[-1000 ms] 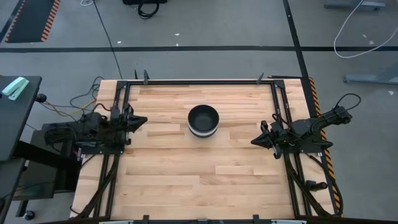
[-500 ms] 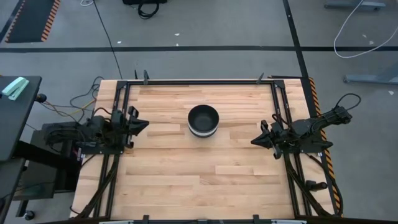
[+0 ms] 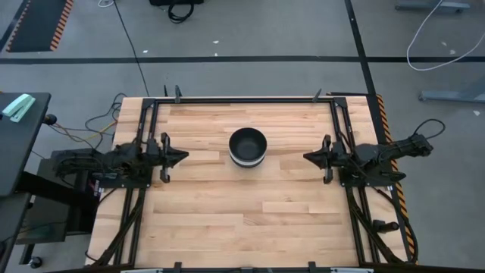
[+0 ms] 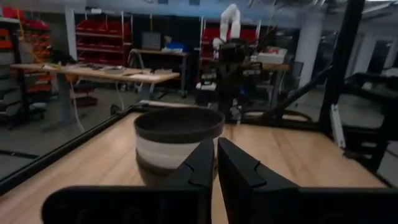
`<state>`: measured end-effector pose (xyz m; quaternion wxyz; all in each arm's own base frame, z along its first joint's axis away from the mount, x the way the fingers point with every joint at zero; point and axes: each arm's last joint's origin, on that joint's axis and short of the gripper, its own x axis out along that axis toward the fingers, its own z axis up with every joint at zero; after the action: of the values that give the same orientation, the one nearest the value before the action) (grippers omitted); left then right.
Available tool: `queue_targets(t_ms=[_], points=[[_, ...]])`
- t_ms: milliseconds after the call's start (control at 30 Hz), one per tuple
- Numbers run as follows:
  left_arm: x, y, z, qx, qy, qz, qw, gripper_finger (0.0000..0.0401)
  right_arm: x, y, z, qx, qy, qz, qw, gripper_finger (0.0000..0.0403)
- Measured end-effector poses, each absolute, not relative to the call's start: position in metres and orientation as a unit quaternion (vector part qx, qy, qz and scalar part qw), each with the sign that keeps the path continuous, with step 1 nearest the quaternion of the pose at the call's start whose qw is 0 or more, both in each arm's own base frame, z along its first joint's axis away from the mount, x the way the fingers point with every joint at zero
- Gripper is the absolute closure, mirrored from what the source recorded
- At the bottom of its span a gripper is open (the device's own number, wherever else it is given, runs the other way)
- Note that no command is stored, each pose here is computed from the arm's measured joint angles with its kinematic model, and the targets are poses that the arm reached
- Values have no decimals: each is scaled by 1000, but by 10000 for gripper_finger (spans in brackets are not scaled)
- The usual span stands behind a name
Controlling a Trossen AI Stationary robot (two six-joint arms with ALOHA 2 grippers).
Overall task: Nest bowls inside each other
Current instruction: Return to Home Position
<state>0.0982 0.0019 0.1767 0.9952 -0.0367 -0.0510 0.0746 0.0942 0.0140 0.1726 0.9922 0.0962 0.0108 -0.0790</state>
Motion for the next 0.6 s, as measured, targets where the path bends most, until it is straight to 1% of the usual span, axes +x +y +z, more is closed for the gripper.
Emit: queue_targets(t_ms=[200, 267, 367, 433, 600], points=[[98, 2, 172, -19, -27, 77, 997, 364, 96, 8, 171, 38, 23, -114, 992, 385], [99, 2, 172, -18, -25, 77, 997, 362, 97, 5, 171, 34, 27, -128, 991, 385], [99, 2, 171, -17, -21, 77, 997, 363, 97, 1, 171, 54, 23, -148, 987, 385], [99, 2, 171, -17, -22, 77, 997, 366, 98, -1, 170, 72, 22, -139, 987, 385], [99, 2, 171, -17, -22, 77, 997, 373, 98, 0, 170, 97, 28, -79, 992, 385]])
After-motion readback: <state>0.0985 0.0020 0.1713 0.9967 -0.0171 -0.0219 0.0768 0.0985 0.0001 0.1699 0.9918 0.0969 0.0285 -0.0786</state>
